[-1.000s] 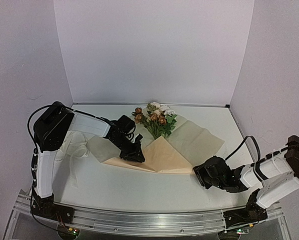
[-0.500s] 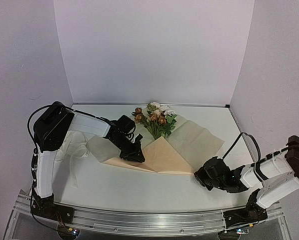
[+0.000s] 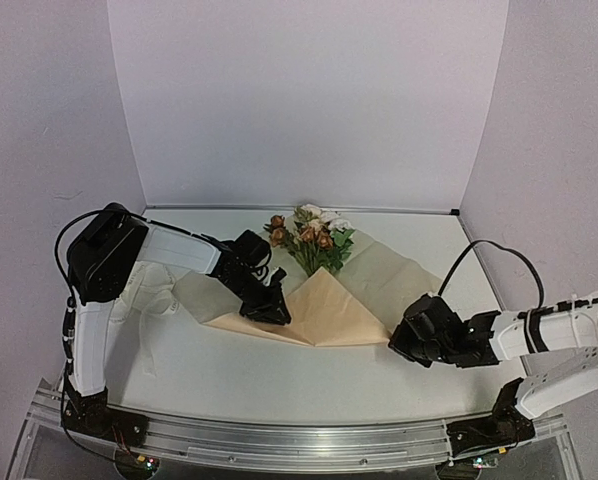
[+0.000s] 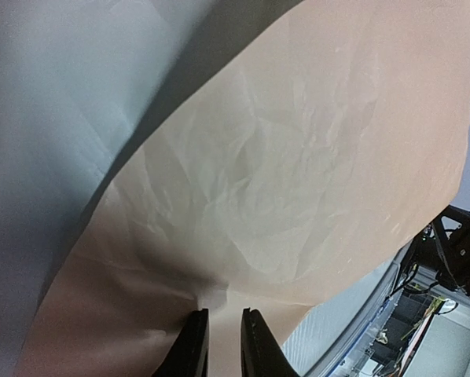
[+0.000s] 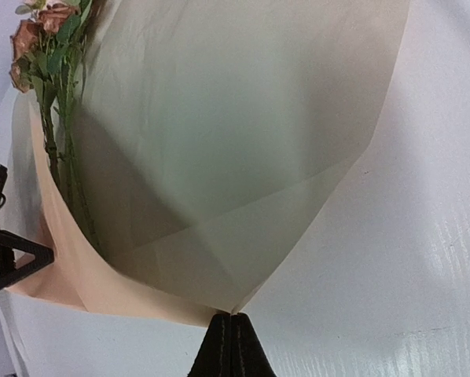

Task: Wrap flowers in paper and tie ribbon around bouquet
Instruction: Fold the one-fourth-folded wrapping paper at the center of the board.

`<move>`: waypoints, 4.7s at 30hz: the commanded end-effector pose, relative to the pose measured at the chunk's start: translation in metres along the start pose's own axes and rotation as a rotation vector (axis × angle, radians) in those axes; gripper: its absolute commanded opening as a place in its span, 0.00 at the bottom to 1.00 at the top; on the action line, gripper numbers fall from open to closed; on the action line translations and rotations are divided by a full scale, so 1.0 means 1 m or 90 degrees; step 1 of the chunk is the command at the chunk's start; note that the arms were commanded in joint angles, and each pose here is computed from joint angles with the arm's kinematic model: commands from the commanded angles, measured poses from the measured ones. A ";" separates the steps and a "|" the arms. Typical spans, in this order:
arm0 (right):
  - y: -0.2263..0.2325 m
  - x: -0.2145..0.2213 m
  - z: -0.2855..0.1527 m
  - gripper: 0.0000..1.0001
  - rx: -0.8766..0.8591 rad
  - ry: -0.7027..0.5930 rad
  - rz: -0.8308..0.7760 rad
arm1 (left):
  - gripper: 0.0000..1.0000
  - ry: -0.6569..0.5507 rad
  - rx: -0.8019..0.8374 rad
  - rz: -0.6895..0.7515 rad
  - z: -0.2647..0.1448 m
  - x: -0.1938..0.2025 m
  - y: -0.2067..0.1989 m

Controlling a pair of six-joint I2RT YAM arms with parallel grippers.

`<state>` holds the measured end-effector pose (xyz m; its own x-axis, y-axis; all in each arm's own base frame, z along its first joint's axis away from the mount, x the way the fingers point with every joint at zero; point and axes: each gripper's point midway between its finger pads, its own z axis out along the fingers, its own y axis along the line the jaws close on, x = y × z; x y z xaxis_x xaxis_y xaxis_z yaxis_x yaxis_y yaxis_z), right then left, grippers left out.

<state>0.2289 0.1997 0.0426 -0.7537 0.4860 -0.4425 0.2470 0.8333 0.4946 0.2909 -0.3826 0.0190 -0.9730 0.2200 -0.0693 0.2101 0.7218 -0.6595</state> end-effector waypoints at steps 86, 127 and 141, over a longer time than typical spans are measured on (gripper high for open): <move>-0.003 0.005 -0.025 0.00 0.058 0.069 -0.077 | 0.21 -0.119 0.131 0.932 0.053 0.102 -0.154; 0.077 0.008 -0.051 0.00 -0.093 0.137 -0.203 | 0.18 -0.198 0.047 0.812 0.072 0.039 -0.134; 0.023 0.000 -0.060 0.00 -0.007 0.147 -0.220 | 0.31 -0.291 0.122 0.685 -0.029 0.037 -0.163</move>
<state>0.1991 0.2226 0.0986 -0.9106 0.0987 -0.4012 -0.0682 0.9218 0.3816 0.2303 -0.4835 0.1035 -0.2271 0.4397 -0.8689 0.9690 0.1914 -0.1564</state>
